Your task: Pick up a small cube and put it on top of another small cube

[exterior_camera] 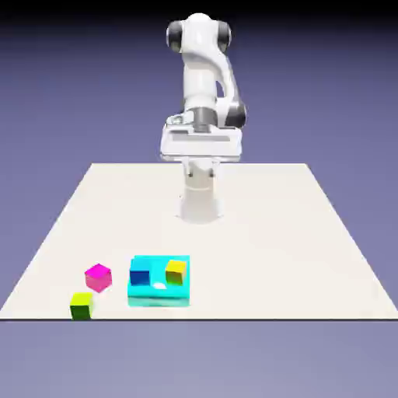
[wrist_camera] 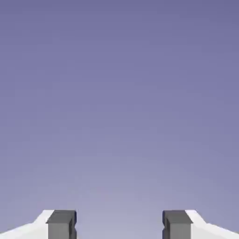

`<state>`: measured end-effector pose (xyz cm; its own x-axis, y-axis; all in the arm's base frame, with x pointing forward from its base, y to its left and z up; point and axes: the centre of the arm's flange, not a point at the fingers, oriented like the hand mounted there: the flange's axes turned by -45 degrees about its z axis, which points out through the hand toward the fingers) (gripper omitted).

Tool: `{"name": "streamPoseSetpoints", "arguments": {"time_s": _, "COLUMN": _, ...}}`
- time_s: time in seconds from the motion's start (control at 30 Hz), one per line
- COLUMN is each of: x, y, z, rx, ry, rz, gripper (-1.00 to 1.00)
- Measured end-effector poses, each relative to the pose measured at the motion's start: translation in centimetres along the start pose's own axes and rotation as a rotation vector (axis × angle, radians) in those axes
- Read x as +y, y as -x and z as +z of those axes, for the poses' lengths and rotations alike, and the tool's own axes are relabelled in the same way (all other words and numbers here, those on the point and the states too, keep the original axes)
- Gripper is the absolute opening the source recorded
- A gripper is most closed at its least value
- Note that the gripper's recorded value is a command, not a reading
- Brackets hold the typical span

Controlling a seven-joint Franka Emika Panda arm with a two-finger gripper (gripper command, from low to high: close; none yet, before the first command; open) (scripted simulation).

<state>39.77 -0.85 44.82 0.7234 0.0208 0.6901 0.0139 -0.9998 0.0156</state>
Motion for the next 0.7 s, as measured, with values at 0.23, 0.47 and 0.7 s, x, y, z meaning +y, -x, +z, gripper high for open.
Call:
{"name": "streamPoseSetpoints", "arguments": {"time_s": 0.23, "x": 8.2, "y": 2.4, "z": 7.3, "rx": -0.200, "ry": 0.063, "rz": 0.187, "gripper": 0.00}}
{"name": "streamPoseSetpoints", "arguments": {"time_s": 0.47, "x": 17.2, "y": 7.9, "z": 13.3, "rx": -0.390, "ry": 0.146, "rz": 0.374, "gripper": 0.00}}
{"name": "streamPoseSetpoints", "arguments": {"time_s": 0.7, "x": 25.6, "y": 15.8, "z": 17.4, "rx": -0.568, "ry": 0.239, "rz": 0.543, "gripper": 0.00}}
